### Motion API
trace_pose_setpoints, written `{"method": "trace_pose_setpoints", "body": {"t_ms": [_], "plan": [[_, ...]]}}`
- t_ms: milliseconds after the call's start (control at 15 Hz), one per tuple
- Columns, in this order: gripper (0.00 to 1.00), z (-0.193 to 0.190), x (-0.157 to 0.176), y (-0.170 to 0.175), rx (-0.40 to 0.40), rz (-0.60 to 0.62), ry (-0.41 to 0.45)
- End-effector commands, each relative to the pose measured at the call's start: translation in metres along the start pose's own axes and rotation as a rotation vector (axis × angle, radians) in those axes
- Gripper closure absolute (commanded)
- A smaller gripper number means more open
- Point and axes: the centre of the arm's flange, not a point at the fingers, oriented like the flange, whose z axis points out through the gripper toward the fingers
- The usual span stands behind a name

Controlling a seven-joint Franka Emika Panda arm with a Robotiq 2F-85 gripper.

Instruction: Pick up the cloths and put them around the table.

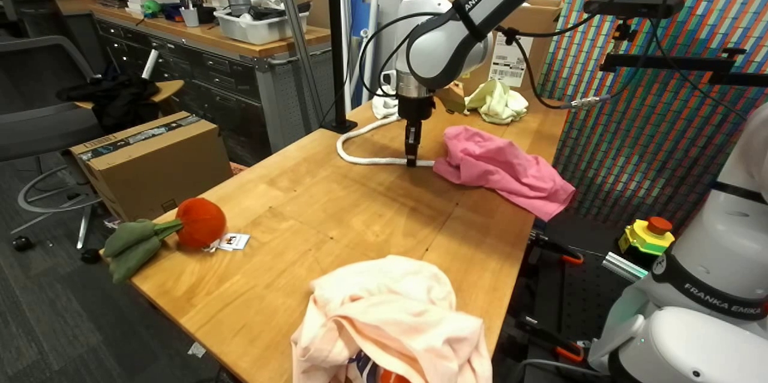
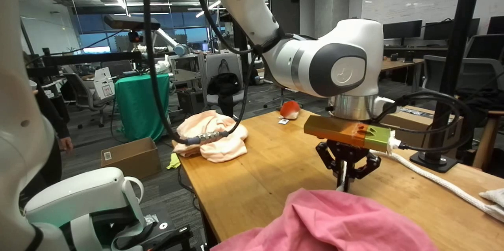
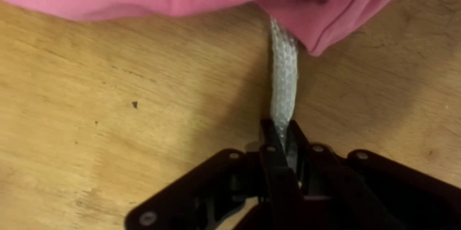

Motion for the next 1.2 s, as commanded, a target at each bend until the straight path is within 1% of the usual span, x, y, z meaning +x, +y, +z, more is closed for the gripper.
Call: {"method": "trace_pose_setpoints", "body": {"t_ms": [0,133,333,600,933,1133], "plan": [[0.94,-0.004,0.000,-0.001,-0.003,-0.006,0.023],[0.94,-0.008,0.001,-0.003,-0.023,0.000,0.037],[0.95,-0.031,0.001,-0.006,-0.089,0.008,0.086],[0.95,-0.072,0.010,-0.019,-0.214,0.004,0.189],[0.95,-0.122,0.025,-0.048,-0.345,-0.021,0.311],[0.95,-0.151,0.027,-0.059,-0.418,0.001,0.392]]}}
